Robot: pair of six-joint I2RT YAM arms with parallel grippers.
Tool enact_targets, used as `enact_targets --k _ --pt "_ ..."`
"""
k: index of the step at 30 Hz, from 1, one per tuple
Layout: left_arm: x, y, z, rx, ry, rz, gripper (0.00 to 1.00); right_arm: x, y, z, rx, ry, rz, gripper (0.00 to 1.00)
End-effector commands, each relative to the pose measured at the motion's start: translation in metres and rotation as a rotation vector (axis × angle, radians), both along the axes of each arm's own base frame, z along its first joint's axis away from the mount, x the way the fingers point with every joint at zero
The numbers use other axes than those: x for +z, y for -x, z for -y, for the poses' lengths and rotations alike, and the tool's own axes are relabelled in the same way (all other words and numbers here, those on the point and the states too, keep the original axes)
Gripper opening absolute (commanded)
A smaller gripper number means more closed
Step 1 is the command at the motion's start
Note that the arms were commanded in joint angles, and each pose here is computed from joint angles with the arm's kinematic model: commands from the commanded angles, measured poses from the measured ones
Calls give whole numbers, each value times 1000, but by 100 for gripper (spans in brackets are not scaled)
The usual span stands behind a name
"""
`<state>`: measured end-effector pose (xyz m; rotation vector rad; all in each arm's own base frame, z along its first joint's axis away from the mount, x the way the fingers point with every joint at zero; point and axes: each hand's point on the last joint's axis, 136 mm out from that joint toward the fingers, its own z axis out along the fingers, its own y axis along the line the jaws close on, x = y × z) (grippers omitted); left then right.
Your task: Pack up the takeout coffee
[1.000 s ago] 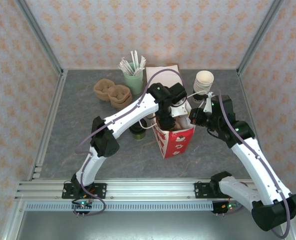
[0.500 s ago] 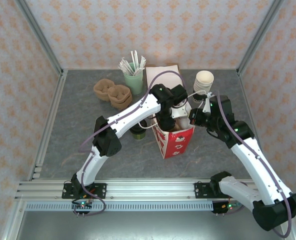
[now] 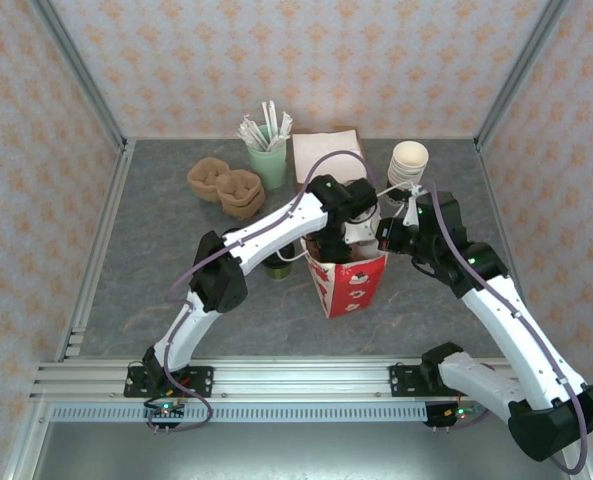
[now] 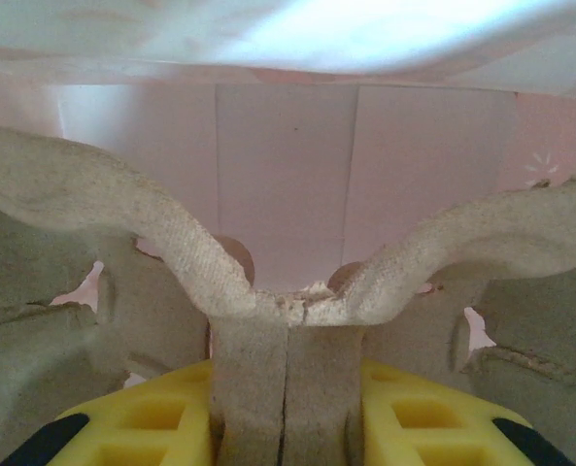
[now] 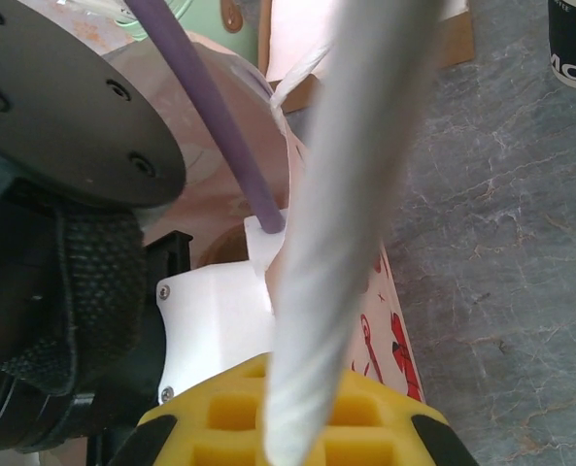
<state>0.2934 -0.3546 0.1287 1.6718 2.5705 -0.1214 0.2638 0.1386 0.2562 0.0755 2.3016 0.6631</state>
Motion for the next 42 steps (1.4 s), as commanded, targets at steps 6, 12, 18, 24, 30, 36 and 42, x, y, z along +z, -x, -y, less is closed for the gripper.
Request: enact_targets --k 6,12,18,24,30,36,42 --pt "-23 4 12 -37 0 -16 33 25 2 -7 27 -44 76 2" --pt "-31 3 13 -39 -3 -24 33 27 4 -4 22 -35 84 2" --pt "-36 4 14 -38 -2 -32 33 25 5 -3 22 -29 83 2" --pt "-43 4 13 -36 -3 -33 34 23 6 -2 18 -22 81 2" --pt "-42 3 15 -37 7 -27 34 22 7 -1 19 -19 79 2" --pt "-26 2 18 -35 40 -5 44 20 7 -1 18 -18 73 2" --pt "4 3 22 -38 103 30 64 18 7 -1 16 -17 69 2"
